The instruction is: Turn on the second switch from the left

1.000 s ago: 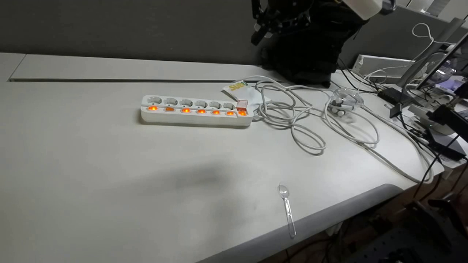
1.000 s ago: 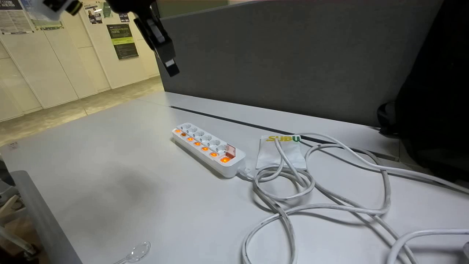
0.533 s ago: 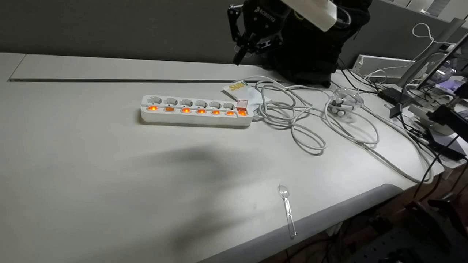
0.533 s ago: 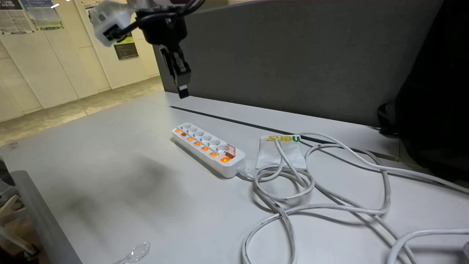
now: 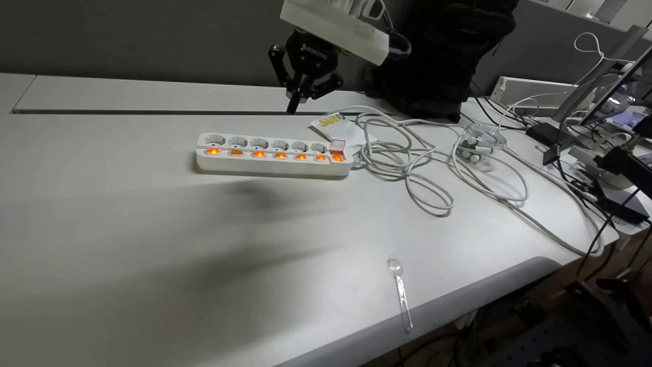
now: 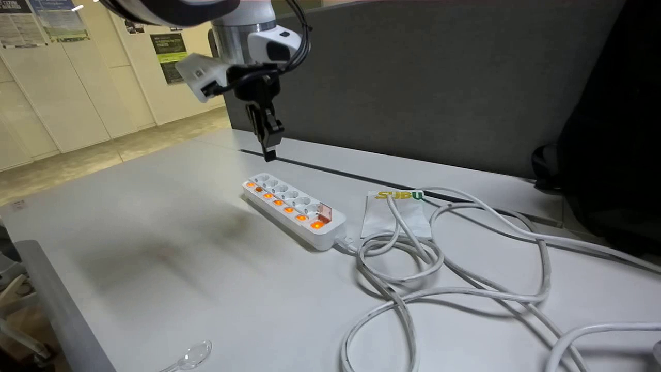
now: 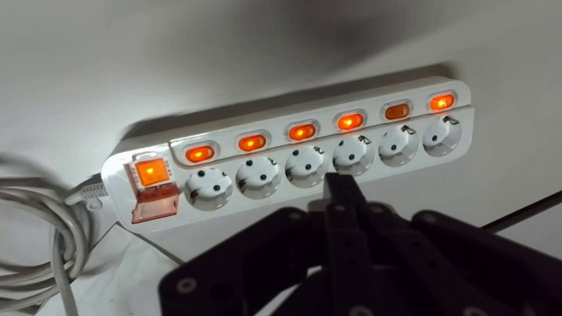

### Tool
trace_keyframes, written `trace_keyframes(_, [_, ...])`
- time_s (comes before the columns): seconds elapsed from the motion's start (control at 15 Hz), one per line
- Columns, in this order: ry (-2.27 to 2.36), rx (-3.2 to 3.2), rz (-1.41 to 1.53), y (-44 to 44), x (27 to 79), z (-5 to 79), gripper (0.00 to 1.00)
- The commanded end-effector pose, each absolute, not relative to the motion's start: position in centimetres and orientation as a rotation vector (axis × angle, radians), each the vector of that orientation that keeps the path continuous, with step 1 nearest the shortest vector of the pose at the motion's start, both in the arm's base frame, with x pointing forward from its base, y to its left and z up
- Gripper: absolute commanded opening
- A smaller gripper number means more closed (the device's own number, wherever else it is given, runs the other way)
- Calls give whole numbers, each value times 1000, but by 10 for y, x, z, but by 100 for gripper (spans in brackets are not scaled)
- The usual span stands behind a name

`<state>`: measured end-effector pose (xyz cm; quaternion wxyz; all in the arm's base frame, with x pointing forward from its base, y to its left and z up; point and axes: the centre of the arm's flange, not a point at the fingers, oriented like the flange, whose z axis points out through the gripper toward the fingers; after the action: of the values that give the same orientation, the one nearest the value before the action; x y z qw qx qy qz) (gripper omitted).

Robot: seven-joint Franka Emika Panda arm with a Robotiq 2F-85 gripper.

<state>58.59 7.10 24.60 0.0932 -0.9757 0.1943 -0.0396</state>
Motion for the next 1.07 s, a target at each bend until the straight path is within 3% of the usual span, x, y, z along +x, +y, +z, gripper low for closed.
trace_keyframes(0.0, [554, -2932, -41, 108, 615, 224, 0])
trace_keyframes(0.4, [398, -2959, 10, 166, 618, 197, 0])
trace_keyframes(1.0, [331, -2988, -14, 164, 611, 179, 0])
